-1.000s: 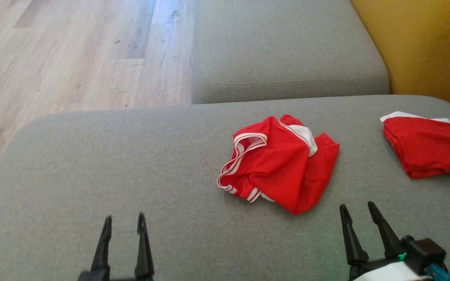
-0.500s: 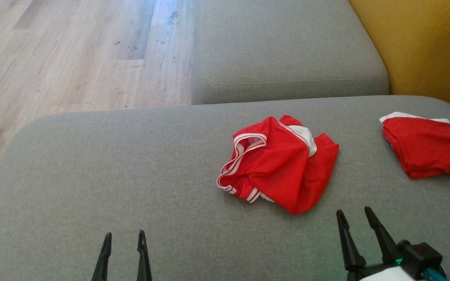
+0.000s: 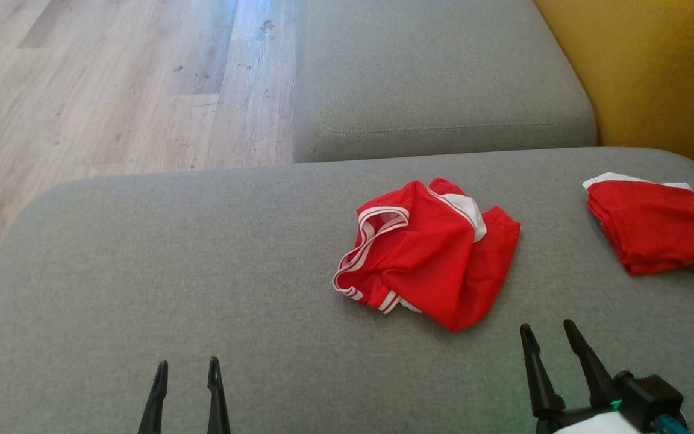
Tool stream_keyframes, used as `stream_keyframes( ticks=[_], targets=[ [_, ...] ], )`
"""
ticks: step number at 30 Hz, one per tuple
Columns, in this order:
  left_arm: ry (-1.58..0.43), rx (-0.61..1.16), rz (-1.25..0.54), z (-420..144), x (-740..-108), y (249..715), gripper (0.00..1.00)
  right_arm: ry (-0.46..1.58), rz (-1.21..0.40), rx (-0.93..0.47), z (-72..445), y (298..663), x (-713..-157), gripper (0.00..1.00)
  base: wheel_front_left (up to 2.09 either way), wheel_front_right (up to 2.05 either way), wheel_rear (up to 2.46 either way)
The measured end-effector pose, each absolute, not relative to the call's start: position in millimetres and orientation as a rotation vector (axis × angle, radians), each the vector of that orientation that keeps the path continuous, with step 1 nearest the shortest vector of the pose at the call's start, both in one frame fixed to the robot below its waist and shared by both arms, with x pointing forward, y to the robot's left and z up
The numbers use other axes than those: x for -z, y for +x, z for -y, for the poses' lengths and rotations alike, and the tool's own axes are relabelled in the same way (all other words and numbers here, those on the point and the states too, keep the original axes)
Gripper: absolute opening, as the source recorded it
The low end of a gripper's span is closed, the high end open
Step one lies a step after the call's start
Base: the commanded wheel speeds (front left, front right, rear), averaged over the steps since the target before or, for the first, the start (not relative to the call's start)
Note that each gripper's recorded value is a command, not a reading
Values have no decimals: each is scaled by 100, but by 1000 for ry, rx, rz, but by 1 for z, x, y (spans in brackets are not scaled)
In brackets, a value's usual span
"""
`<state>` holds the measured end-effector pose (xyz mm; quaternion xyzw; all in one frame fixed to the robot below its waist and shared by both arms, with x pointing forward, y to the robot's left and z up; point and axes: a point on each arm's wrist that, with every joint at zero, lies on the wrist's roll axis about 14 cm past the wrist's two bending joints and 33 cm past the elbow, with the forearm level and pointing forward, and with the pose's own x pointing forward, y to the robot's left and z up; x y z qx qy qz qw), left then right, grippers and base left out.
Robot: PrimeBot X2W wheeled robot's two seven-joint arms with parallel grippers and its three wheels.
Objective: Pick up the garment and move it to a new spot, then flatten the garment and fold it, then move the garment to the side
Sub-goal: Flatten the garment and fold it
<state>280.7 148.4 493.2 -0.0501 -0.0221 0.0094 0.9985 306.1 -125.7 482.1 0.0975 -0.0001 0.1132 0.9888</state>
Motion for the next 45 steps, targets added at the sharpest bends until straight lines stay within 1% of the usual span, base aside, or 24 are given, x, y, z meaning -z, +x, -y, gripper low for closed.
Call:
stream_keyframes(
  ticks=[9, 14, 17, 25, 33, 38, 41, 45],
  targets=[
    [-78, -5, 26, -146, -488, 284, 100, 198, -19, -226, 125, 308, -477, 100, 0, 0, 0],
    [-68, 29, 20, -136, -488, 298, 100, 203, -44, -227, 124, 311, -470, 100, 0, 0, 0],
    [-66, 89, 43, -119, -497, 318, 100, 202, -47, -226, 125, 316, -470, 100, 0, 0, 0],
    [-29, 357, 81, -42, -512, 372, 100, 183, -47, -222, 131, 334, -471, 100, 0, 0, 0],
    [100, 588, 80, 24, -518, 442, 100, 170, -41, -207, 139, 369, -472, 100, 0, 0, 0],
    [184, 700, 22, 55, -497, 466, 100, 156, -86, -178, 151, 377, -456, 100, 0, 0, 0],
    [228, 758, -52, 68, -474, 473, 100, 149, -101, -160, 158, 381, -451, 100, 0, 0, 0],
    [295, 782, -116, 74, -449, 482, 100, 141, -104, -139, 165, 385, -449, 100, 0, 0, 0]
  ],
)
